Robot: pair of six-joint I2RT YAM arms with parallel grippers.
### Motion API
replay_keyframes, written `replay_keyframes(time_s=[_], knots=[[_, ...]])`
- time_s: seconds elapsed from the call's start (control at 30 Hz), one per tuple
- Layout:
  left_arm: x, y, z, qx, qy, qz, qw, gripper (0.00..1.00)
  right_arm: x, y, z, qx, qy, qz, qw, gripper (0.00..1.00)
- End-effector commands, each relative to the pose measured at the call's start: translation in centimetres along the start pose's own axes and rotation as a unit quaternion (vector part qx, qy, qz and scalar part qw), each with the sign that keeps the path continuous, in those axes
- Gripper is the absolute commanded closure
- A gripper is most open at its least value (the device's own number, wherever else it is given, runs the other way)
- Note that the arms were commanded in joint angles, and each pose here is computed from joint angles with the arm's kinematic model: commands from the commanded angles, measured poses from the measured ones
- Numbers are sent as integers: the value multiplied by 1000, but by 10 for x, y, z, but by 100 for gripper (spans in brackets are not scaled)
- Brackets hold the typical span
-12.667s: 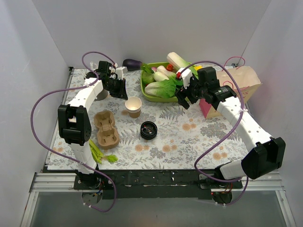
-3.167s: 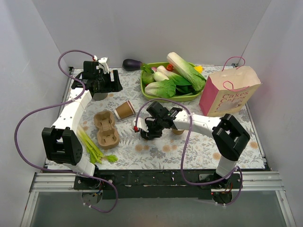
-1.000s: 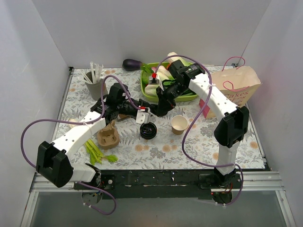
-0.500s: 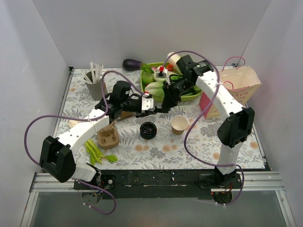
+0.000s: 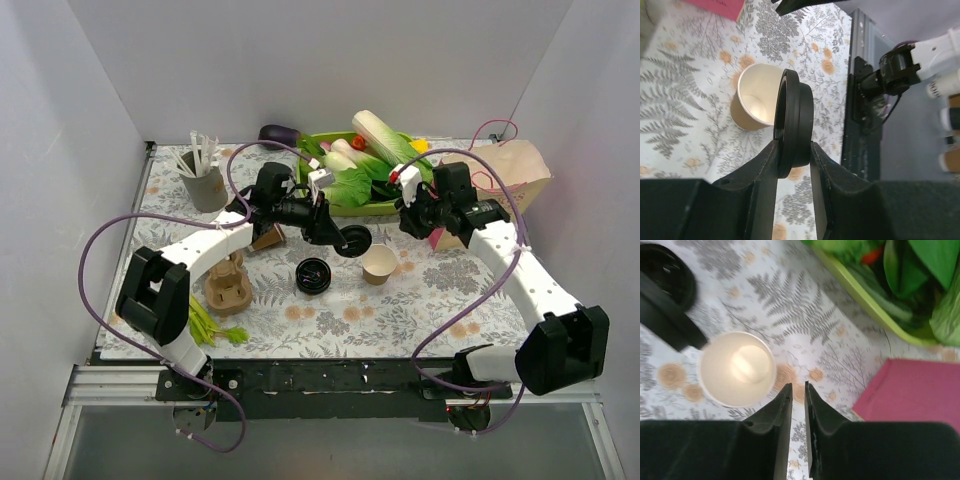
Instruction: Pack the takeout coffee
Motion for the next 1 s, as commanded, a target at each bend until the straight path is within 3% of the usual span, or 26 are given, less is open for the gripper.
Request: replay_keyframes(time_s=[0.0,0.23,0.47,0.97], knots=[[8,-6,-10,-47,-124,-23,991,94,-12,14,-33,-134,-17,5,991,85],[3,1,-3,-83,-213,-25,973,94,-56,41,-38,-141,-39,84,986,92],[-4,4,2,-69,-245,-34,966,94,-93,74,-25,-46,-9,150,988,93],[-30,6,12,-64,-284,-13,957,93,-76,105,27,73,57,130,987,96]])
Point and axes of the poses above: each gripper's point midway between its finger pads, its own y axis out along the fingers, its own z axis along the line the jaws close on, x = y × z, the point moved 8 cm from there along -y, back along the fingers, and after that the axes turned 3 degrees about y, right-handed, at the moved point
